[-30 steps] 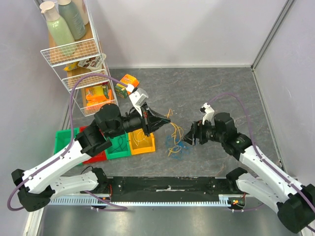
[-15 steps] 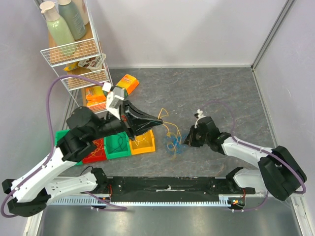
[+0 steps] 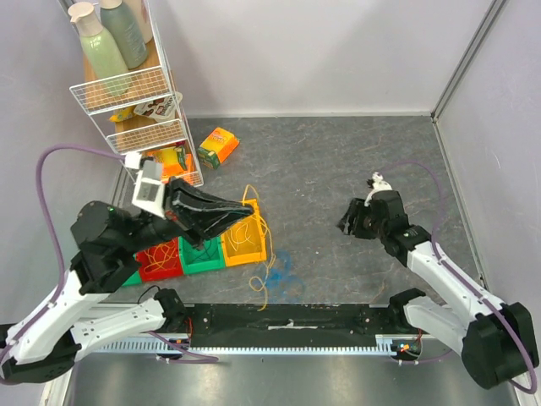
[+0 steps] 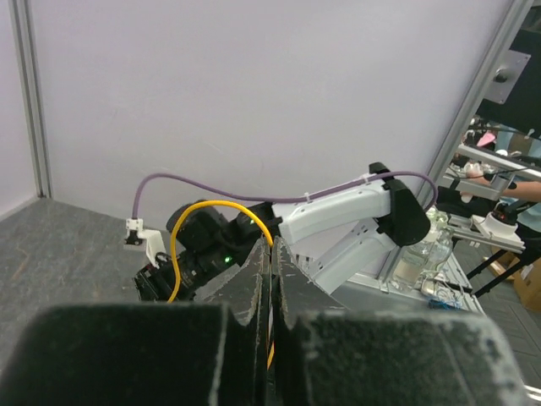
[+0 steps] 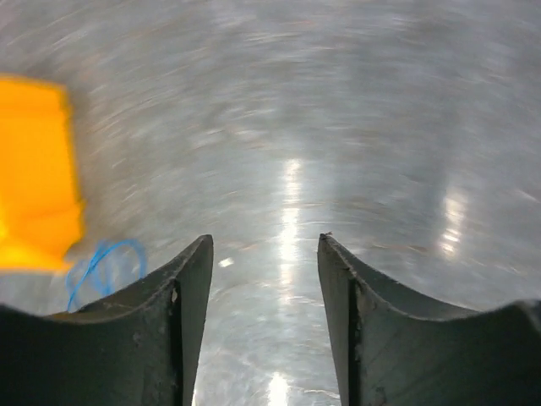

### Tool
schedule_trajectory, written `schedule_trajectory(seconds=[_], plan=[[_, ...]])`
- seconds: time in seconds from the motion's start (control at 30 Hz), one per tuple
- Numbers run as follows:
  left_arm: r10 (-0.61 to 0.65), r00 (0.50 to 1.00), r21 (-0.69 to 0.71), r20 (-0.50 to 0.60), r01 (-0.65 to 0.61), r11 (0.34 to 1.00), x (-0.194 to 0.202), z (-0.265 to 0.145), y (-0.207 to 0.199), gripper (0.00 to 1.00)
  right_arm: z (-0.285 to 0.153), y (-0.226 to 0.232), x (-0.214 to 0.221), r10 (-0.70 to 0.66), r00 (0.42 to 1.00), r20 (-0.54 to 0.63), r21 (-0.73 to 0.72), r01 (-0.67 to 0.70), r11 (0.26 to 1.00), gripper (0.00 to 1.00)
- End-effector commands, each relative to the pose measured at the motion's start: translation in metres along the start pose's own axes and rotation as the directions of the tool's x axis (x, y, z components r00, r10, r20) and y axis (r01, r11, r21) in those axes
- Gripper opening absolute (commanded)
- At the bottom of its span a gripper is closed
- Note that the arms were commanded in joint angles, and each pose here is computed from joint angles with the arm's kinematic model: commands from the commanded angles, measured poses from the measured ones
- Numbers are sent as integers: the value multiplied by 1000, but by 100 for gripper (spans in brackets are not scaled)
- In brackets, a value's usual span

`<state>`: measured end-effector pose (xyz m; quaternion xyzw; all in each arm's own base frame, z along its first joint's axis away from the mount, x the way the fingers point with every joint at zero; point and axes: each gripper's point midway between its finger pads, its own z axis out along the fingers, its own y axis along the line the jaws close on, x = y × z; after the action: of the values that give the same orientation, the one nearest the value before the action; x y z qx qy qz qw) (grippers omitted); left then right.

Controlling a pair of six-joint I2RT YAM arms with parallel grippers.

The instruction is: Untangle the cables

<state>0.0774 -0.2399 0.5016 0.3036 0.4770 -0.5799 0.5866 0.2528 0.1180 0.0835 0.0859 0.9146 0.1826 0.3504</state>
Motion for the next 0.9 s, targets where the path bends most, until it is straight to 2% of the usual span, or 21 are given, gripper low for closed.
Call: schedule_trajectory(seconds=[0.0,0.1,0.13,0.23,0.4,0.5,0.6,0.67,0.77,0.87], plan=[[7,999,4,-36,-7,1000,18,17,12,2,-46,115,6,-288,956,64,-527,277,803,69],[0,999,4,-54,0,1000,26,20,15,2,-98,181,34,-390,907,158,-735,372,567,77],[-2,998,4,-59,2,1000,29,21,16,2,-111,193,37,-393,900,189,-764,386,517,78],[-17,998,8,-68,17,1000,34,22,17,2,-139,215,38,-374,885,276,-801,427,419,80],[-31,997,8,-73,32,999,36,23,17,2,-168,245,40,-312,899,307,-876,395,275,79],[-39,996,10,-75,39,999,36,23,16,2,-180,257,37,-279,905,322,-890,389,237,76],[-43,996,16,-77,44,999,37,23,15,2,-179,263,34,-253,916,311,-895,372,247,70],[-44,996,15,-75,45,999,36,23,15,2,-181,268,39,-255,919,300,-908,357,221,66],[-43,997,23,-68,44,999,32,22,12,2,-174,268,42,-255,924,285,-902,349,255,59],[-44,997,34,-65,46,998,30,20,9,2,-167,270,44,-252,930,267,-895,336,294,35]])
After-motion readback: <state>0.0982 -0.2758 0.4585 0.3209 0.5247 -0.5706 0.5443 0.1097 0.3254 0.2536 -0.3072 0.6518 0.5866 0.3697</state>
